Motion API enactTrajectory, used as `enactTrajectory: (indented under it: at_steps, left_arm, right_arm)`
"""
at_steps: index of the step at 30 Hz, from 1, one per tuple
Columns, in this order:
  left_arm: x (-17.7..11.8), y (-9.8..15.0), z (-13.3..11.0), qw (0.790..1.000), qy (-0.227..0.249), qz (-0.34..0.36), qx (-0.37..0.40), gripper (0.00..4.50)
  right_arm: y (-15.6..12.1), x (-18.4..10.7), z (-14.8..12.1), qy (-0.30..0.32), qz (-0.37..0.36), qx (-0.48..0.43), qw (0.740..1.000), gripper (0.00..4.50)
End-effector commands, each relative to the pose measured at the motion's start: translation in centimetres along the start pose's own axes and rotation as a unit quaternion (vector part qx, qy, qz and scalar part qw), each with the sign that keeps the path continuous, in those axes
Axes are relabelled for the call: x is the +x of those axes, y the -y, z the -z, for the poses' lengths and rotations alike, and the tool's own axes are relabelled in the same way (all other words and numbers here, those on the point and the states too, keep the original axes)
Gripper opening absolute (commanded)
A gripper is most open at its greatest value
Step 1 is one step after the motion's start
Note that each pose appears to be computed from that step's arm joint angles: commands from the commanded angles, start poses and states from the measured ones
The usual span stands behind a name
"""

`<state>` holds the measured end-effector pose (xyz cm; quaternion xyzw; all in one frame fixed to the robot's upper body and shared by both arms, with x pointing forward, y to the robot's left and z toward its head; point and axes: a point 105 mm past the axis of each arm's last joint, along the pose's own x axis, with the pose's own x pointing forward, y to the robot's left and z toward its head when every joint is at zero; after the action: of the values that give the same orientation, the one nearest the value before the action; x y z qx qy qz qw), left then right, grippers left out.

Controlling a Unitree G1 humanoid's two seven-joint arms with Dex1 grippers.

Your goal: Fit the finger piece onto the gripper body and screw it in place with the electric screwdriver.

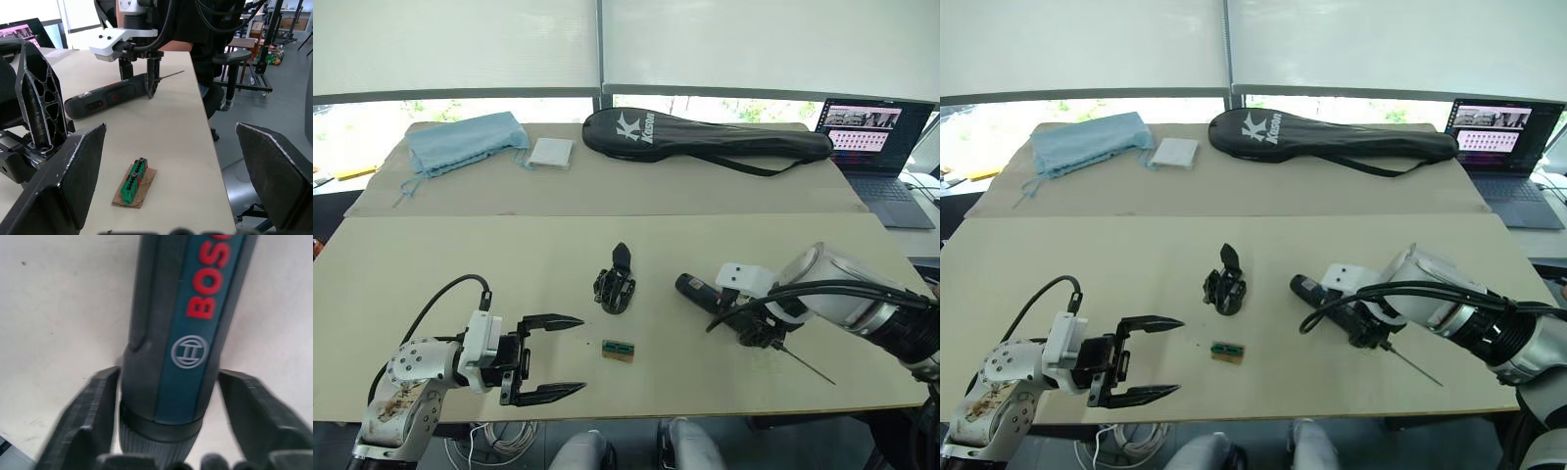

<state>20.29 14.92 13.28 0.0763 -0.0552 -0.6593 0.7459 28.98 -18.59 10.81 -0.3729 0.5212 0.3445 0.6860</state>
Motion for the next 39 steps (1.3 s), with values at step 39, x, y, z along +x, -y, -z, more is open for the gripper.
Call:
enactTrajectory:
  at_steps: [39]
  left_arm:
    - [2.5,-3.4,6.8,0.996,-0.087,0.015,0.01,4.5]
  right_arm:
    - [-11.4,-12.9,-8.4,0.752,-0.12,-0.184,0.621,1.94]
